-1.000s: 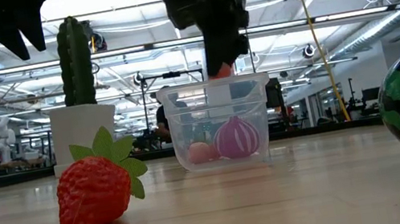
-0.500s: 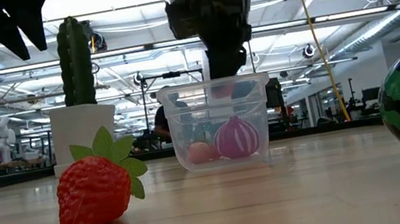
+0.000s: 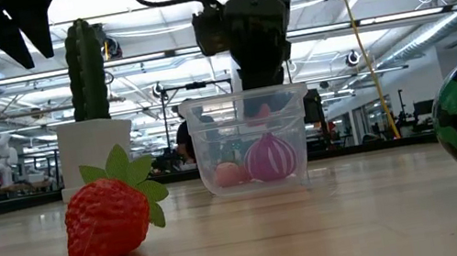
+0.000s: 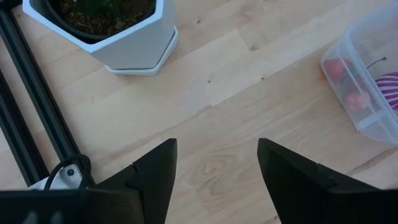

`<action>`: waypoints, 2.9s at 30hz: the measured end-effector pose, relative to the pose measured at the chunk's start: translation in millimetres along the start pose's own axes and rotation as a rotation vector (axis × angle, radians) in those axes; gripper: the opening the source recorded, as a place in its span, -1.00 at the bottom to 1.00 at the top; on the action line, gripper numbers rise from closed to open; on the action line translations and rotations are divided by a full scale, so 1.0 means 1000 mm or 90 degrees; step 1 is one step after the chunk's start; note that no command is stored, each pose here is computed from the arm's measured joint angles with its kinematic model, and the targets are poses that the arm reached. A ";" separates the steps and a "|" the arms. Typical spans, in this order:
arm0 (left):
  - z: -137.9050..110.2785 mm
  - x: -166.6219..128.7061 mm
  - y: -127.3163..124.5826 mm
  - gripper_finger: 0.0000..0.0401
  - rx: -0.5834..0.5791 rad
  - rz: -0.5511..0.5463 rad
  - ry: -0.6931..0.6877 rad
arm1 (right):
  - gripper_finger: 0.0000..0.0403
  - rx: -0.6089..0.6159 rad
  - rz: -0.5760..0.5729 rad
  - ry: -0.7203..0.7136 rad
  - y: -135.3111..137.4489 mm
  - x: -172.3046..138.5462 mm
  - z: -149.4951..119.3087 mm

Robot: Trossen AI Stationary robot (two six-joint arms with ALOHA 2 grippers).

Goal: Pick and placing Produce into tupperware
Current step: Put the pink peach into the transparent bin

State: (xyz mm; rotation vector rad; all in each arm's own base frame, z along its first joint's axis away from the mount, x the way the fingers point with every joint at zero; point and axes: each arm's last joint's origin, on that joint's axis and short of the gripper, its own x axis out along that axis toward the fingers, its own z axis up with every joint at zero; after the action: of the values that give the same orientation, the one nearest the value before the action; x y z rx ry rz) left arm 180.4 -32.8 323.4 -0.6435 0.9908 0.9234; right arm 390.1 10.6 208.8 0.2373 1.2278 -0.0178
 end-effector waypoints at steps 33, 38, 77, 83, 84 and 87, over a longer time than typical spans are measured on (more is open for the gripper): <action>0.001 0.000 0.000 0.15 0.001 0.005 -0.018 | -0.40 -0.043 0.018 -0.021 -0.001 -0.017 0.013; 0.001 0.000 0.000 0.15 0.001 0.006 -0.019 | -0.40 -0.038 0.010 -0.004 -0.009 -0.020 0.013; 0.015 0.006 0.006 0.15 0.006 0.032 -0.023 | -0.40 -0.079 0.009 0.006 -0.018 0.009 0.018; 0.016 0.007 0.007 0.15 0.009 0.035 -0.023 | -0.40 -0.077 0.007 0.037 -0.020 0.024 0.015; 0.016 0.007 0.007 0.15 0.011 0.035 -0.022 | -0.40 -0.077 0.007 0.042 -0.020 0.026 0.015; 0.016 0.007 0.007 0.15 0.012 0.035 -0.022 | -0.40 -0.083 0.017 0.052 -0.019 0.029 0.014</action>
State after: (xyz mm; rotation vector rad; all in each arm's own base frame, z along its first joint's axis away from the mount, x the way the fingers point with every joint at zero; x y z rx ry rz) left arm 182.7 -14.1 323.8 -0.5851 0.9891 0.9700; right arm 410.0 -7.6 182.4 0.1409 1.3015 0.0952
